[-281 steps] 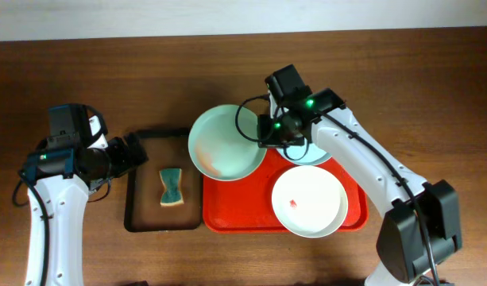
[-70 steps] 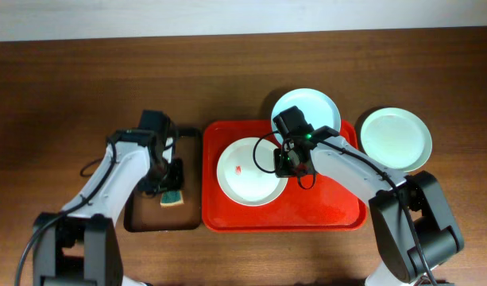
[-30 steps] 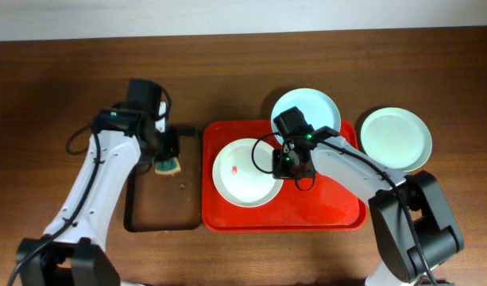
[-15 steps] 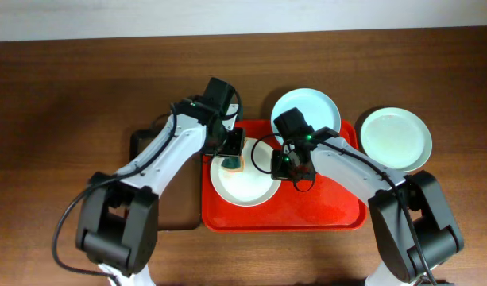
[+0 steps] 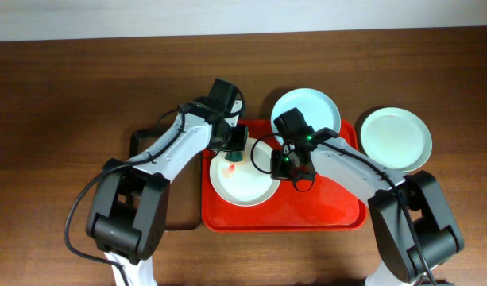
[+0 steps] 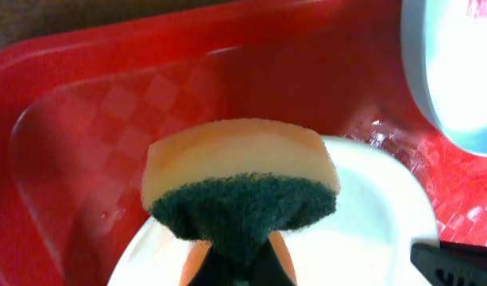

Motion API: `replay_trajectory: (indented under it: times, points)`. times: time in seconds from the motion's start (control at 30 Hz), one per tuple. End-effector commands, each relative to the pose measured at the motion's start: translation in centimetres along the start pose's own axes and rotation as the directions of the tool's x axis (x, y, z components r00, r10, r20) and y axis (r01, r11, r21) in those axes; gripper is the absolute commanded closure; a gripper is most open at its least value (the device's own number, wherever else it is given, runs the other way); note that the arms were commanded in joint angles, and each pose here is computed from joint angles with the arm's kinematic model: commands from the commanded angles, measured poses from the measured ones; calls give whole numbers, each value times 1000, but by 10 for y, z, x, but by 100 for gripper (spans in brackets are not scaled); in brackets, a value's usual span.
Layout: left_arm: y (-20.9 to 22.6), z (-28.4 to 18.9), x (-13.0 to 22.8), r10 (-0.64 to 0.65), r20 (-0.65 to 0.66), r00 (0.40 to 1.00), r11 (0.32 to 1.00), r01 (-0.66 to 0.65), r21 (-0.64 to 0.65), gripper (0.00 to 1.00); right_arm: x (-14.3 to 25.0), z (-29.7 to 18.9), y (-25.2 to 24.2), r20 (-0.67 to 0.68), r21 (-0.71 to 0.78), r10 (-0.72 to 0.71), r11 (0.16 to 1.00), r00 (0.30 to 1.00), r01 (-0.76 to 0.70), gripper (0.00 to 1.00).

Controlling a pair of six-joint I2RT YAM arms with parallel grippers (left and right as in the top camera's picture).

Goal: Clean dirty plates on tray and stack at the side
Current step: 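Scrub the white plate with the sponge in the left gripper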

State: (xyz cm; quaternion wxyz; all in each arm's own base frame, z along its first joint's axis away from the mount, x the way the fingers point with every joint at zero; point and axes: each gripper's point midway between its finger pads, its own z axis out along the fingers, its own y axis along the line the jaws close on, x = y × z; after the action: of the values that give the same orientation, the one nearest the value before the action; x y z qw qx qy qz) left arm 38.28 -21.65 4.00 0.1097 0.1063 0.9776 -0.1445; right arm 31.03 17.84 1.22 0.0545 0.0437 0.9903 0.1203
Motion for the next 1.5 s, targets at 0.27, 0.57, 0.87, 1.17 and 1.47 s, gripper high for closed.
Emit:
replay_trajectory:
  times: [0.27, 0.57, 0.87, 1.17, 1.47]
  points:
    - [-13, -9, -2, 36, 72, 997, 999, -37, 13, 100, 12, 12, -9, -42, 30, 14, 999, 999, -13, 96]
    - [1, -16, -4, 40, 106, 994, 996, -32, -79, 100, 12, 13, -9, -42, 29, 14, 999, 999, -13, 96]
    - [12, -51, 25, -105, -110, 988, 994, 105, -4, 100, 11, 14, -3, -28, 25, -7, 1000, 1000, 8, 96]
    - [20, -34, 36, -88, -128, 988, 987, 69, -143, 100, 12, 14, -4, -29, 30, -7, 1000, 1000, 8, 96]
    - [18, 55, 82, -101, -350, 931, 991, 62, -120, 100, 12, 14, -4, -29, 30, -10, 1000, 1000, 11, 96]
